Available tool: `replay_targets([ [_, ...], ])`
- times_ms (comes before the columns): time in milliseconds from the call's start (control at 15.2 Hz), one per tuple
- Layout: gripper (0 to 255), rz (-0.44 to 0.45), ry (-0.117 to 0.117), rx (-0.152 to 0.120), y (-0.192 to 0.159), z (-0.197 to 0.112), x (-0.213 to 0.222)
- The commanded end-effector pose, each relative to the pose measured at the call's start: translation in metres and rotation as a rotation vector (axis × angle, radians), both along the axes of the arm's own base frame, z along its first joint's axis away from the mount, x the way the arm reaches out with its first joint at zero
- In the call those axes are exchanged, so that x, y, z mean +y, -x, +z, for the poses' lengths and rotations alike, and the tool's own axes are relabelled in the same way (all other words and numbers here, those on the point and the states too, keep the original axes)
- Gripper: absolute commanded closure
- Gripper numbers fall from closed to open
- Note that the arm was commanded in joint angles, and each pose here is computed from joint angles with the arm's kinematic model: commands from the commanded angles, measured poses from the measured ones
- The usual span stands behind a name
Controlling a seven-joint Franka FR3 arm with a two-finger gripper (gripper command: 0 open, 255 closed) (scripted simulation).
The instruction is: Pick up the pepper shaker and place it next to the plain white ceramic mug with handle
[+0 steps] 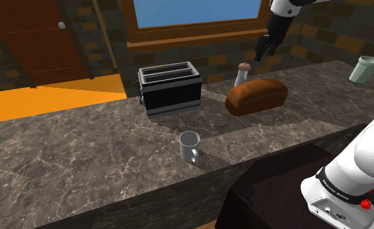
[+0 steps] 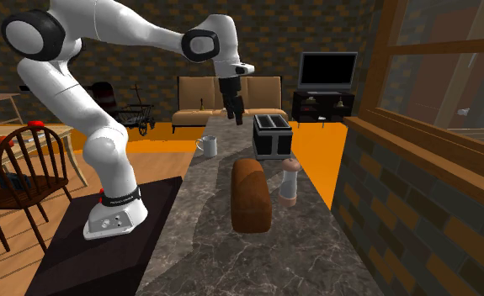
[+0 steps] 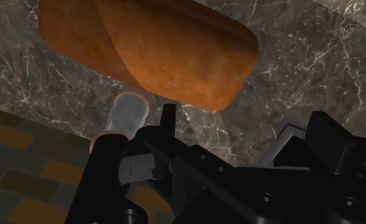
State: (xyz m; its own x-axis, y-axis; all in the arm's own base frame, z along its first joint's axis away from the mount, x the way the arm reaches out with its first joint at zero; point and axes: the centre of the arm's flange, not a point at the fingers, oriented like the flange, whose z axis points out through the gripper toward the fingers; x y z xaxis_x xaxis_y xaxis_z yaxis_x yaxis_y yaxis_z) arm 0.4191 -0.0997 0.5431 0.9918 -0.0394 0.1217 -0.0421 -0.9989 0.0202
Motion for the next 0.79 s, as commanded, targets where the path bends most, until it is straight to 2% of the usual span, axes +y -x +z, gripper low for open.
replay_targets([
  [0, 0, -0.008, -0.003, 0.003, -0.018, -0.011, -0.018],
  [726, 0, -0.053, -0.025, 0.025, -0.11, -0.079, -0.114],
])
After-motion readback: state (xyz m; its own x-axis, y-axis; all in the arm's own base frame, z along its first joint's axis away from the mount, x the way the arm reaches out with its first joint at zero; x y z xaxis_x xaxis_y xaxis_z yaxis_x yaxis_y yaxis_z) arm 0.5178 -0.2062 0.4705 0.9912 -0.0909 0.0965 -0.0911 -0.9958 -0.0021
